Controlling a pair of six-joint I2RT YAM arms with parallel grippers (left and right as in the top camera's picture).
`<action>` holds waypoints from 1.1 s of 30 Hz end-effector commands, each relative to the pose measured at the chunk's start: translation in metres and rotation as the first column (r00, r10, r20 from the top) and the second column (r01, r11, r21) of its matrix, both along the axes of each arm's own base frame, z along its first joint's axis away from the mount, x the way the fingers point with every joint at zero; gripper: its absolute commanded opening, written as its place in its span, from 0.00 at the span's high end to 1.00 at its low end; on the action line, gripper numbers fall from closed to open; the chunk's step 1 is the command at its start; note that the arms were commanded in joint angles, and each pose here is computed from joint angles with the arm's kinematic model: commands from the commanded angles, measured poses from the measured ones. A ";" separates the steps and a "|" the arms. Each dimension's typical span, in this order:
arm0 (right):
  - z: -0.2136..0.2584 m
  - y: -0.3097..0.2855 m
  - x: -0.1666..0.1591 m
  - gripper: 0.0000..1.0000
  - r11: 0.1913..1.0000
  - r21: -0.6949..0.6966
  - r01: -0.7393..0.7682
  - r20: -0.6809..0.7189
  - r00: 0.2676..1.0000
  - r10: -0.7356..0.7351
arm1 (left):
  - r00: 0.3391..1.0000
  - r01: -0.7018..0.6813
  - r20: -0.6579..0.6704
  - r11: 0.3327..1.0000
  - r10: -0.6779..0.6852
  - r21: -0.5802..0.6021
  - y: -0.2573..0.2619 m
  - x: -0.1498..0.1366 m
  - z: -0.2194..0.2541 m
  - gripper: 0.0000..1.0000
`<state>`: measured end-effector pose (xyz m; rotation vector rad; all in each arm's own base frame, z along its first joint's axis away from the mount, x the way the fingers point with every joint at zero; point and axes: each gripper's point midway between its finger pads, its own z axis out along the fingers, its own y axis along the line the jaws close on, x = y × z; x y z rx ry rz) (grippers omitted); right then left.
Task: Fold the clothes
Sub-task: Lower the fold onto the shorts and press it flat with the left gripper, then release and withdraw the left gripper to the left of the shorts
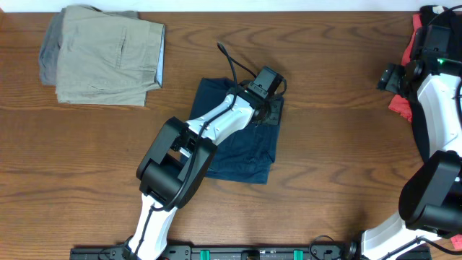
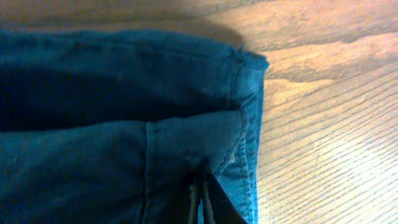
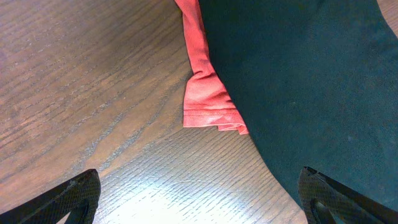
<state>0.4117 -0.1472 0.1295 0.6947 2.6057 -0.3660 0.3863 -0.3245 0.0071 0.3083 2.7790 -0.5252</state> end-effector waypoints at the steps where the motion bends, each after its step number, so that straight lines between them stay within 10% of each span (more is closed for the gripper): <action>1: 0.008 -0.001 0.004 0.01 1.000 -0.017 0.001 0.016 1.000 -0.001 | 1.000 0.001 0.008 1.000 -0.001 -0.013 0.001 -0.002 0.023 0.94; 7: 0.008 -0.001 0.004 0.01 1.000 -0.017 0.002 0.016 1.000 -0.001 | 0.998 0.004 0.066 0.999 -0.001 -0.043 0.020 -0.015 0.105 0.83; 9: 0.008 -0.001 0.004 0.01 1.000 -0.017 0.001 0.016 1.000 -0.001 | 0.995 0.027 0.093 0.999 -0.024 -0.030 0.034 -0.022 0.130 0.30; 11: 0.008 -0.001 0.004 0.01 1.000 -0.017 0.001 0.016 1.000 -0.001 | 0.994 0.027 0.110 0.999 -0.025 -0.023 0.053 -0.028 0.153 0.02; 22: 0.008 -0.001 0.004 0.01 1.000 -0.017 0.001 0.016 1.000 0.000 | 0.945 -0.324 0.018 0.931 0.325 0.168 0.245 -0.033 0.176 0.02; 33: 0.008 -0.001 0.004 0.01 1.000 -0.017 0.002 0.016 1.000 -0.001 | 0.930 -0.253 -0.289 0.966 0.228 -0.052 0.275 -0.035 0.101 0.02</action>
